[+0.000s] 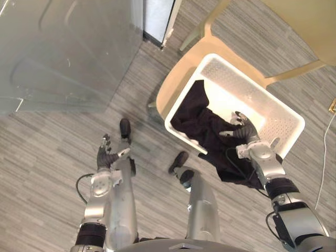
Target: Pick up the laundry basket with both hands and put the clothes into the washing machine.
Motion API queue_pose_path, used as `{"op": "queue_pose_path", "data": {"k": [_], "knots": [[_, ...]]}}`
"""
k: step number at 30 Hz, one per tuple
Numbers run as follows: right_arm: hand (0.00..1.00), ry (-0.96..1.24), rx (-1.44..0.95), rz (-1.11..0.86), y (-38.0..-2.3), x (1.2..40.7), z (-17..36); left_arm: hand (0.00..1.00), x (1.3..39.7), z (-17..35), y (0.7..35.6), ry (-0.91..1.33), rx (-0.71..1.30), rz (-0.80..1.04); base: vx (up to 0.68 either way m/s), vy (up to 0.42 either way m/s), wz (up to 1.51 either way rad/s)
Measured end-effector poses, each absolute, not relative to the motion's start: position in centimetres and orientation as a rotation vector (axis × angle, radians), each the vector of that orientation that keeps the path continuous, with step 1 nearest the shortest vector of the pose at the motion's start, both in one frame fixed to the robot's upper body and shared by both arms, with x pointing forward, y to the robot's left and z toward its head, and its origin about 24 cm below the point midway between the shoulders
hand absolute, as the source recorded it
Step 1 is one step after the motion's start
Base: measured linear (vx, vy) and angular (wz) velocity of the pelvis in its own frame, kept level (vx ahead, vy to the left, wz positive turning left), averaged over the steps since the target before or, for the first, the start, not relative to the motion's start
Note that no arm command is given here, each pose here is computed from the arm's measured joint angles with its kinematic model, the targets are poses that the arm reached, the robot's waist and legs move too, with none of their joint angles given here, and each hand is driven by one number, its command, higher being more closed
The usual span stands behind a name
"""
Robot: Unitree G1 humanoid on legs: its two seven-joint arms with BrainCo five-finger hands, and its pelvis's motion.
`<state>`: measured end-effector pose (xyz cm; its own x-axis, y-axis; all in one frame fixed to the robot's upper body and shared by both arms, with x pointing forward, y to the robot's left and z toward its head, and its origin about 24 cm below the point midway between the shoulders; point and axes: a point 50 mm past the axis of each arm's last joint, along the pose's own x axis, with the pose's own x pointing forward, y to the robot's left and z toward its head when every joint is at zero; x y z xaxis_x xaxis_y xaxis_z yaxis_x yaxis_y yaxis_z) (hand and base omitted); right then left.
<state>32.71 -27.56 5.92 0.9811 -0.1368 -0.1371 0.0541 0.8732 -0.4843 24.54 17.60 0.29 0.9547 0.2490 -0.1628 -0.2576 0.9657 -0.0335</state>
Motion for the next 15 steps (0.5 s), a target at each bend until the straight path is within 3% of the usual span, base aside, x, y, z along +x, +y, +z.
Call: {"op": "queue_pose_path", "data": {"k": [7, 8, 15], "knots": [[0.00, 0.203, -0.617, -0.126, -29.0, 33.6, 7.1, 0.00, 24.9, 1.4, 17.0, 0.108, -0.081, 0.246, -0.01, 0.006, 0.05], [1.00, 0.209, -0.628, -0.129, -29.1, 33.5, 7.1, 0.00, 25.0, 1.5, 17.0, 0.105, -0.079, 0.245, -0.05, -0.019, 0.54], [1.00, 0.212, -0.657, -0.179, -30.2, 34.2, 8.7, 0.00, 25.3, 2.0, 16.4, 0.085, -0.111, 0.237, 0.00, 0.004, 0.10]]}}
